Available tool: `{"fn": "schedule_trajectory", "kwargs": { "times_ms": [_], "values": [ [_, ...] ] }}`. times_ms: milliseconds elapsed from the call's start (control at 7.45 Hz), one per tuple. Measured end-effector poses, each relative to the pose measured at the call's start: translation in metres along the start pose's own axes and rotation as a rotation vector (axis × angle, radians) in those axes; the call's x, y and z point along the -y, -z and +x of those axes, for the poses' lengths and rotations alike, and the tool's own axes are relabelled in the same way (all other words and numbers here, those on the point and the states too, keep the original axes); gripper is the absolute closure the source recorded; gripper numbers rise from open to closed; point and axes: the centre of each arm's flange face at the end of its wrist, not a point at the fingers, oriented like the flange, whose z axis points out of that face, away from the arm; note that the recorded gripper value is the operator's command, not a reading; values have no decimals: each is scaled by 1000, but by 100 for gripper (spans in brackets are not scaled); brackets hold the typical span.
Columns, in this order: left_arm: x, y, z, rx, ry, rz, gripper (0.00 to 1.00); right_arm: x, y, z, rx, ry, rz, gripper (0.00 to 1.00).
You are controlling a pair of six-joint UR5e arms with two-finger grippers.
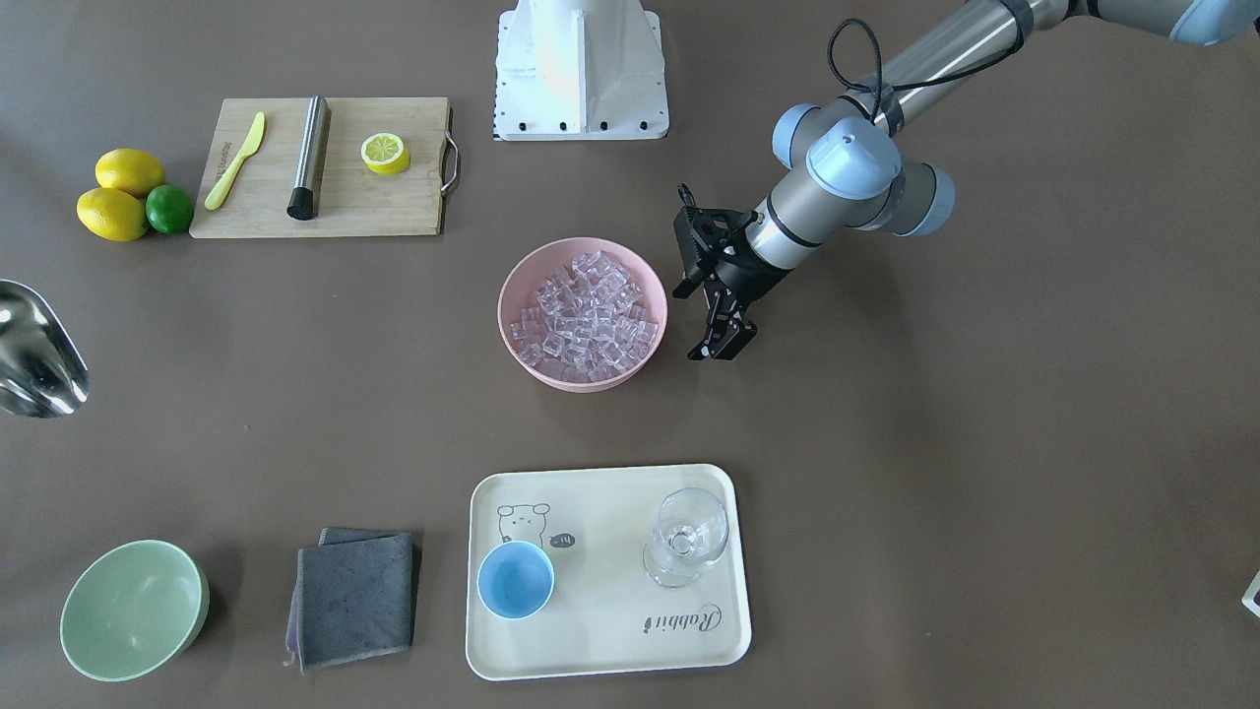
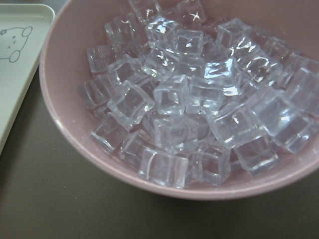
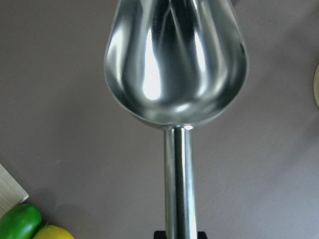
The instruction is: Put ice in cup with scoop
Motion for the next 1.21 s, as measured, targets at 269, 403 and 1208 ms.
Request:
{"fn": "schedule_trajectory", "kwargs": {
  "times_ms": [269, 403, 1208],
  "values": [
    [-6, -5, -1, 1, 0, 15, 1, 39, 21, -21, -52, 111, -66, 100],
    [-8, -7, 0, 1, 9, 20, 1, 71, 21, -33, -87, 220, -103, 100],
    [2, -12, 6, -12, 13, 35, 1, 182, 89, -128, -125, 535, -283, 100]
  ]
}}
